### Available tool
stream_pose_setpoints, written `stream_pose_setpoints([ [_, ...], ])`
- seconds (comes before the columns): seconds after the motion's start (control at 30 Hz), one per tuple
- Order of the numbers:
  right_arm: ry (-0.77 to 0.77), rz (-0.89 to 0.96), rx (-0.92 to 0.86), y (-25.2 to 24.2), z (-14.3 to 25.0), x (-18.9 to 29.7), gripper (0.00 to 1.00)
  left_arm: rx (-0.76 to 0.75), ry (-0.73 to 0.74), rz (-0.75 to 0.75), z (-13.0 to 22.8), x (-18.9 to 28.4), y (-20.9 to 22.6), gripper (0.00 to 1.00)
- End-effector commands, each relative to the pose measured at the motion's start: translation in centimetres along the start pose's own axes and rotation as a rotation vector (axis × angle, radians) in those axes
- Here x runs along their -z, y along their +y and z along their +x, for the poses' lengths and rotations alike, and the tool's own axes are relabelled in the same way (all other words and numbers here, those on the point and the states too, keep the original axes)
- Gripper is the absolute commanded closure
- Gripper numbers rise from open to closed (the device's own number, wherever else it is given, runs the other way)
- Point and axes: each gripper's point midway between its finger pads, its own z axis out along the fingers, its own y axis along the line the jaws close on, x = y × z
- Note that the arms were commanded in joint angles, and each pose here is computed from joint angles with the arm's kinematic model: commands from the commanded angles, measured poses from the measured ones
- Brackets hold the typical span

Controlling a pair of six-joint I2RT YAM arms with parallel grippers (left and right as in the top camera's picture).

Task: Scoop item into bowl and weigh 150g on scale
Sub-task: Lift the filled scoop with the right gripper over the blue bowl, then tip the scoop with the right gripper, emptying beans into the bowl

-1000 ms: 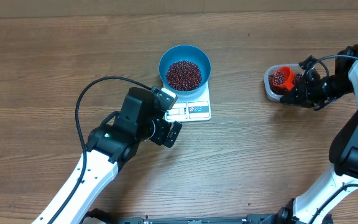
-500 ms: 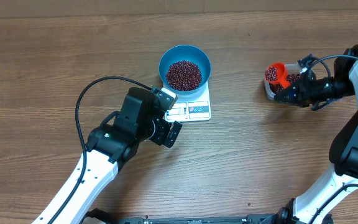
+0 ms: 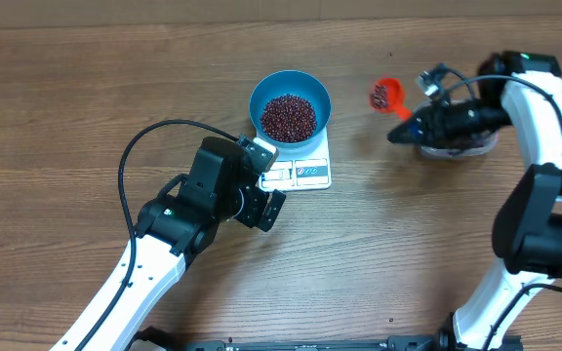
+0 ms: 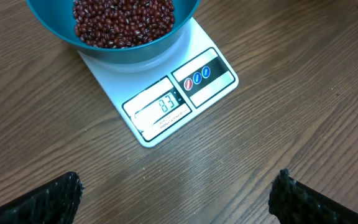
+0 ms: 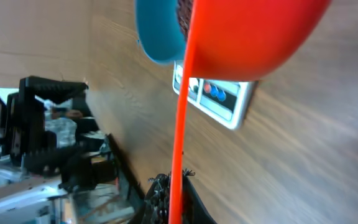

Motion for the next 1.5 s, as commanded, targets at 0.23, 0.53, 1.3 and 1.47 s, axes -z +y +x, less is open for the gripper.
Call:
stream_pose_setpoints([
  [0.23,0.055,0.245,0.067,3.1,-3.9,-6.0,0.96,-0.007,-0.018,-0.011,-0.8,0.3,0.3,0.00],
  [0.53,0.068,0.419,0.119,3.7,-4.6,-10.0,0.96,-0.007,-0.018,-0.011,-0.8,0.3,0.3,0.01],
  [1.3,0.086,0.585,0.184,3.9,-4.3,-12.2,0.96,-0.007,-0.018,-0.011,-0.8,0.3,0.3,0.01],
  [1.47,0.079,0.615,0.192,3.6,-4.5,-12.0,0.96,-0.007,-0.018,-0.011,-0.8,0.3,0.3,0.00],
])
